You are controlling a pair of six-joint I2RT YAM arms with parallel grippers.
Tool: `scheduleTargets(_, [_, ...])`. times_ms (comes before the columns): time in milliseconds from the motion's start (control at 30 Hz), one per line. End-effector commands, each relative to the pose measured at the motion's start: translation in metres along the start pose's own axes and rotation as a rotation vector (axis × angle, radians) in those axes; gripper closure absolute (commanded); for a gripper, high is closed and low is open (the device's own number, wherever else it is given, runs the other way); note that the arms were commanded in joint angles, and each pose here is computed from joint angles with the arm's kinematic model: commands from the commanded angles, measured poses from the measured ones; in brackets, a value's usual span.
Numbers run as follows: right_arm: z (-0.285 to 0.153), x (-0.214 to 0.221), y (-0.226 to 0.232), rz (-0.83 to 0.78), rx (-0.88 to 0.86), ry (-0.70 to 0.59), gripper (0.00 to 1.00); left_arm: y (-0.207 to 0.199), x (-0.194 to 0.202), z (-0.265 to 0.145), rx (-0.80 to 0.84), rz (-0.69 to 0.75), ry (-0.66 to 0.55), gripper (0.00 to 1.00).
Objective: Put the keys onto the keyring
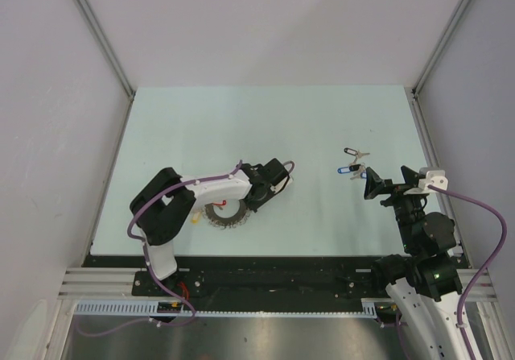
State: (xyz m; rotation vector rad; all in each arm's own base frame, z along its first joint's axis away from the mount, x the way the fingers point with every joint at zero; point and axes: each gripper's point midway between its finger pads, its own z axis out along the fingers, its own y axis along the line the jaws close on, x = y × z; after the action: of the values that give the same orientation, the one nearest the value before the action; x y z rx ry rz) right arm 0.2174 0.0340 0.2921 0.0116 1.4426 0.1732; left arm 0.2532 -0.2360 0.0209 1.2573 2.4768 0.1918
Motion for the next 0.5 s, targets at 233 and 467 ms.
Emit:
scheduleTargets(233, [-0.0008,-0.0087,0.0014,-0.007,-0.011,-0.034,0.00,0.0106,-0.0068,-0.0060,-0.060,0.001,-0.013,0.81])
scheduleTargets(467, [-0.0004,-0.0080,0.0020,-0.008,-0.014,-0.033,0.00,0.0110,-0.0065,-0.0074,-0.060,0.001,-0.013,0.85])
